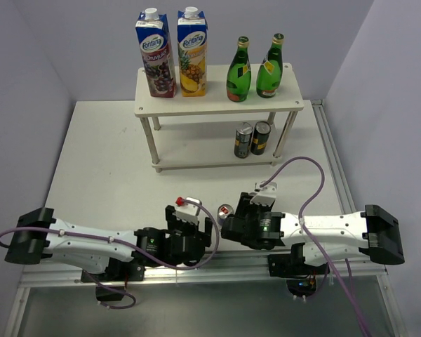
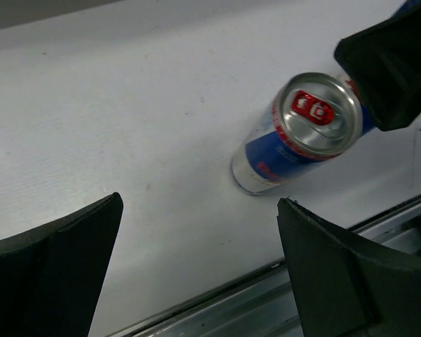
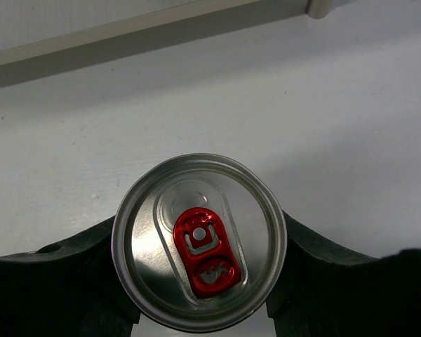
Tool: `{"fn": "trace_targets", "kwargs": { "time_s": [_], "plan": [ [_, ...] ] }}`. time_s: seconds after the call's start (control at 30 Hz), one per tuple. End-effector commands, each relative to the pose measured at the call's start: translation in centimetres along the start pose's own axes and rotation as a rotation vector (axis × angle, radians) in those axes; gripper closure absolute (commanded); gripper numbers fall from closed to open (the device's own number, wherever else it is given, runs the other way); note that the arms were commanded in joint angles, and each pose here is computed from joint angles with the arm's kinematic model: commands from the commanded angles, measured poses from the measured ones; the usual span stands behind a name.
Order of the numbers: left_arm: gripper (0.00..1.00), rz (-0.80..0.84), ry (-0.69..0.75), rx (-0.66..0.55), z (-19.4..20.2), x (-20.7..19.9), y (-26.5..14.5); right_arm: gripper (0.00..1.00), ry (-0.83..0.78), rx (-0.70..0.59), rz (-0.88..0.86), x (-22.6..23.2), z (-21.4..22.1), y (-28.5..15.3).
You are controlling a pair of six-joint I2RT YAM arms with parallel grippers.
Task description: Place and organize the beverage onto the shelf
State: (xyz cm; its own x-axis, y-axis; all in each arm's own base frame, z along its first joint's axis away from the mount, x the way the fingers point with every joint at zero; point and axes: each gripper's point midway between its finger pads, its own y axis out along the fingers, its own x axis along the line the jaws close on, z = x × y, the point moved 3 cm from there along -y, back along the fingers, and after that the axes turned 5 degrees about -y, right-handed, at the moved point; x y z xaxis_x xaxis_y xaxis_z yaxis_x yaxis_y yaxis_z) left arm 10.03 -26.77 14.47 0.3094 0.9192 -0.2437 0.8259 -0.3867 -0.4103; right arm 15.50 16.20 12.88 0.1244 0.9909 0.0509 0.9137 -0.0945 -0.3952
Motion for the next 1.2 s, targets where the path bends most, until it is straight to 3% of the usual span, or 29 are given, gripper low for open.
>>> {"fn": "trace_targets", "kwargs": {
  "time_s": [0.0,0.4,0.93,1.07,1.17],
  "plan": [
    [0.01,0.090,-0.072,-0.063,-0.7,-3.2,0.4,1.00,0.028,-0.047,-0.028,0.8,-1.3,0.2],
    [0.01,0.269,-0.064,-0.050,1.2,-7.5,1.4,1.00,0.005,-0.056,0.001,0.8,-1.4,0.4],
    [0.01,0.269,-0.023,-0.110,2.9,-9.9,5.0,1.00,0.037,-0.063,0.006,0.3,-1.7,0.6],
    [0.07,0.236,-0.008,-0.123,3.0,-9.9,6.1,1.00,0.043,-0.061,0.001,0.2,-1.7,0.6],
    [0.19,0.224,0.005,-0.122,3.4,-9.8,6.7,1.00,0.045,-0.062,0.003,0.2,-1.8,0.7]
  ]
}}
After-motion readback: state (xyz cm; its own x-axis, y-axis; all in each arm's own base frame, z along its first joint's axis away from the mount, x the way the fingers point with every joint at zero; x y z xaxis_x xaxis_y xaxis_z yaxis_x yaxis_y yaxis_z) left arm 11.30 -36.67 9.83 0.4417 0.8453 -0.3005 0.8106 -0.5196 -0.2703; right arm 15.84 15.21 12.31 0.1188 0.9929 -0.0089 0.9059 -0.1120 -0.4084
